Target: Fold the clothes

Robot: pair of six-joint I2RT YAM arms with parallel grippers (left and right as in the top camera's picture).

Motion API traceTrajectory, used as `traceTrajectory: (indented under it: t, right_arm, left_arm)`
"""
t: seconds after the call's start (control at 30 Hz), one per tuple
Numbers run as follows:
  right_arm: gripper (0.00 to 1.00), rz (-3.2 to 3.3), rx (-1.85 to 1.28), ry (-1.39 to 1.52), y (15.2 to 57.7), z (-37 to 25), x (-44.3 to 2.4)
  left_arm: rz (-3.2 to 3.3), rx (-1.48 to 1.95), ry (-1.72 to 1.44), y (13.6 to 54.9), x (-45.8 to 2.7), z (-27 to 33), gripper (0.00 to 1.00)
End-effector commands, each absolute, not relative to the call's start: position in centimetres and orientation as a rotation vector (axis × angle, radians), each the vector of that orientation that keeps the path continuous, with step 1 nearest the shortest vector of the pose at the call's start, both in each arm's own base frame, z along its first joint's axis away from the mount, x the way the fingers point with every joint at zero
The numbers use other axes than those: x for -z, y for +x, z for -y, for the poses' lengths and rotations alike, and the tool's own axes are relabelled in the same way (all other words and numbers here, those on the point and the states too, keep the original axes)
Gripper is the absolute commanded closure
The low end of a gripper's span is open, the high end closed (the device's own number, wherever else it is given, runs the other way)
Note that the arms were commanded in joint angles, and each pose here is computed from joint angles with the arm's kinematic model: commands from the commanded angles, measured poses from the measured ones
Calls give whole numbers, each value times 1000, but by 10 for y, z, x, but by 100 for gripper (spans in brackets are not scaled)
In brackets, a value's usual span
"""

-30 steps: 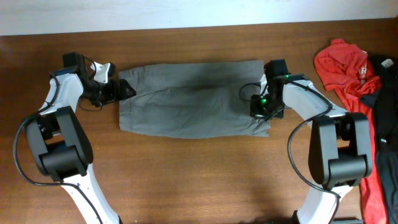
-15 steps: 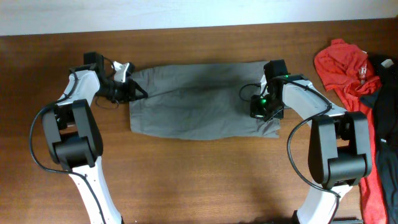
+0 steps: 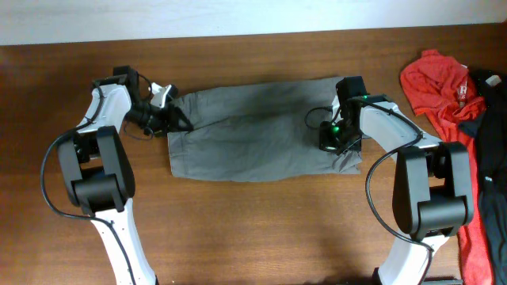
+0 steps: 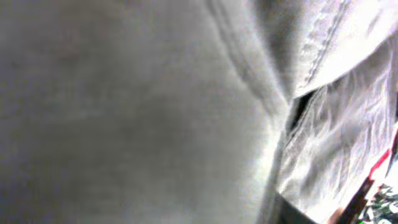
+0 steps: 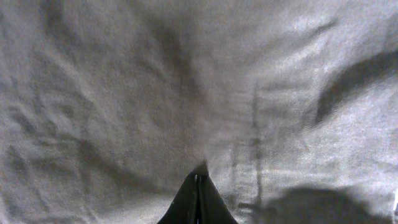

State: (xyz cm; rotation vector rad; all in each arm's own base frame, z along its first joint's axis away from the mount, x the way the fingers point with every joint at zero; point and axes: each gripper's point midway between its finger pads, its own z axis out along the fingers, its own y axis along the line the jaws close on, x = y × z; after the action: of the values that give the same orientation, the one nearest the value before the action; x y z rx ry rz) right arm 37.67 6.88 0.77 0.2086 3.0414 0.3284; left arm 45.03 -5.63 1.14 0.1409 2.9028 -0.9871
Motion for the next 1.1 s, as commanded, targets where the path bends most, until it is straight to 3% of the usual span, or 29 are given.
traceTrajectory:
  t: [0.0,0.17,0.33,0.4,0.43,0.5,0.53,0.8,1.07]
  right_arm:
    - [96,-3053,-308,214,375,-69,-3]
    - [96,-3052,-309,214,375,-69,-3]
    - [96,-3052,-309,214,375,-69,-3]
    - [96,-3052,-309,214,375,-69,-3]
    - [96,-3053,-309,214,375,-69,-3]
    - [96,-3053,-308,214,375,-69,-3]
    - [96,-3054,-308,214,375,-69,-3]
    - [96,-3069,-298,208,371,-68,-3]
    - [96,-3071,-299,208,367,-67,-25]
  left_arm:
    - [-3007,843,153,437,12,44,41]
    - [-3108,724,115,419,36,46,36]
    - [-3070,846,113,413,49,83,36]
    - [-3076,841,151,411,51,93,53]
    - [-3076,842,163,410,51,96,71]
    - [-3077,841,163,410,51,96,96]
    - [-3077,841,157,410,51,95,99]
    - [-3041,736,103,424,2,67,99]
    - [-2965,252,92,426,-117,8,99]
